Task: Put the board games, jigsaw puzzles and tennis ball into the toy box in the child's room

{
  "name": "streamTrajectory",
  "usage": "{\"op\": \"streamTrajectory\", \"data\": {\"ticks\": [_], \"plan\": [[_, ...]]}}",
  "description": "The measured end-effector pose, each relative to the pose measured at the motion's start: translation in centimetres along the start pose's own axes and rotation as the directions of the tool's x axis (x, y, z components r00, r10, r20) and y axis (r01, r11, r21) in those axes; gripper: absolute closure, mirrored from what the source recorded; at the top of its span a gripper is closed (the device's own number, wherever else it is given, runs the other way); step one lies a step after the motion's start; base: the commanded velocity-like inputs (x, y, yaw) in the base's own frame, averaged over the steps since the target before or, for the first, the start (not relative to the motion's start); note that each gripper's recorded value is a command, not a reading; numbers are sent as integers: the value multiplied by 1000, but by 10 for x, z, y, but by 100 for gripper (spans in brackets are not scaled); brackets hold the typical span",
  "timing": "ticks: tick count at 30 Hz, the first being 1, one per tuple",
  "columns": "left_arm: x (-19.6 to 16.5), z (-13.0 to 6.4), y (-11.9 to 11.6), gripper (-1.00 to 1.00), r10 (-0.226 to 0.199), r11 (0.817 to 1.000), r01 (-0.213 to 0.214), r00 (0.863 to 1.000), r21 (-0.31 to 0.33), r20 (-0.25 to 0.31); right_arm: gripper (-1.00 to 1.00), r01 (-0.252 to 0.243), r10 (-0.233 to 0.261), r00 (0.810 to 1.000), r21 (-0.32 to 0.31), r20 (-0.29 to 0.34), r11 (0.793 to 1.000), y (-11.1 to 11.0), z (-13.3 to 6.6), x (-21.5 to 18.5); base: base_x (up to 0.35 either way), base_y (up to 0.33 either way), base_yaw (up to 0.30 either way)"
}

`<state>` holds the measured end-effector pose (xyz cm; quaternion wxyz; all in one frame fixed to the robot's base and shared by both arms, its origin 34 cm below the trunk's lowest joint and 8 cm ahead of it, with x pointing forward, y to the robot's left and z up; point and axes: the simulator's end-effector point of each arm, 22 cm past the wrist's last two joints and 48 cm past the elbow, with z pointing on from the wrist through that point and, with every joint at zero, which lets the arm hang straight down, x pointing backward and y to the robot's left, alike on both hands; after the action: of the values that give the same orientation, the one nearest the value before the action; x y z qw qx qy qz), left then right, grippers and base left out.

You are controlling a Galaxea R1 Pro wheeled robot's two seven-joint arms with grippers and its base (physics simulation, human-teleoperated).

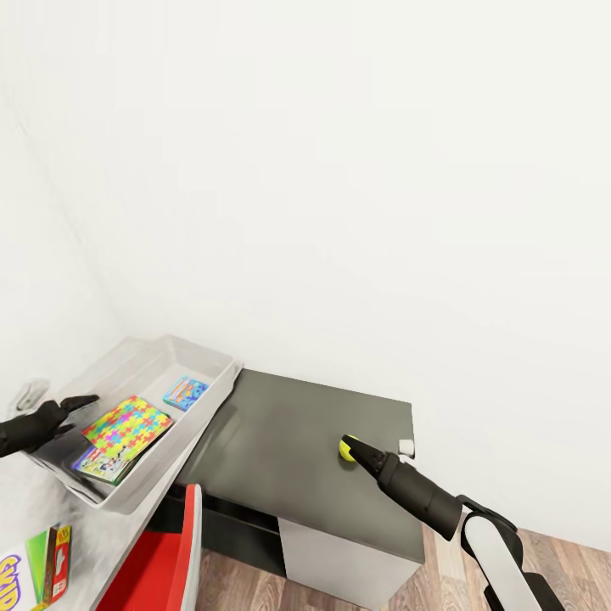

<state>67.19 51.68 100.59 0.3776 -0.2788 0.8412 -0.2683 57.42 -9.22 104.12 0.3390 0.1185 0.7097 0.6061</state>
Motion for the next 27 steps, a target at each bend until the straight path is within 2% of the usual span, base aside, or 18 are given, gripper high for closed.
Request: {"op": "streamTrajectory", "data": {"ticks": [4, 5, 9, 11, 12, 15, 17, 18, 20, 24, 27], "plan": [[-18, -15, -17, -100, 17, 997, -20, 999, 74, 33, -100, 0, 0, 1000, 0, 0, 1000, 0, 0, 0, 0, 0, 0], [-26, -24, -26, -100, 31, 993, -36, 998, 116, 48, -100, 0, 0, 1000, 0, 0, 1000, 0, 0, 0, 0, 0, 0], [-40, -44, -47, -100, 60, 975, -74, 996, 211, 70, -100, 0, 0, 1000, 0, 0, 1000, 0, 0, 0, 0, 0, 0], [-46, -55, -57, -100, 75, 960, -93, 994, 263, 79, -100, 0, 0, 1000, 0, 0, 1000, 0, 0, 0, 0, 0, 0], [-50, -67, -67, -100, 89, 943, -111, 992, 315, 85, -100, 1, -1, 1000, -1, 0, 1000, 0, 0, 0, 0, 0, 0], [-49, -86, -77, -100, 109, 913, -132, 991, 385, 81, -100, 1, -1, 1000, -1, 0, 1000, 0, 0, 0, 0, 0, 0], [-46, -98, -81, -100, 120, 894, -139, 990, 426, 72, -100, 0, 0, 1000, -1, 0, 1000, 0, 0, 0, 0, 0, 0], [-40, -110, -82, -100, 132, 876, -145, 989, 460, 61, -100, 0, 0, 1000, -3, 0, 1000, 1, 0, 0, 0, 0, 0], [-34, -122, -80, -100, 146, 860, -150, 988, 487, 48, -100, 0, 0, 1000, -5, 1, 1000, 1, 0, 0, 0, 0, 0], [-18, -141, -72, -100, 181, 838, -165, 983, 520, 21, -100, 2, -2, 1000, -19, 3, 1000, 4, 0, -1, 0, 0, 0], [-5, -149, -62, -100, 211, 833, -184, 977, 522, 7, -100, 4, -4, 1000, -33, 5, 999, 7, 0, -1, 0, 0, 0]]}}
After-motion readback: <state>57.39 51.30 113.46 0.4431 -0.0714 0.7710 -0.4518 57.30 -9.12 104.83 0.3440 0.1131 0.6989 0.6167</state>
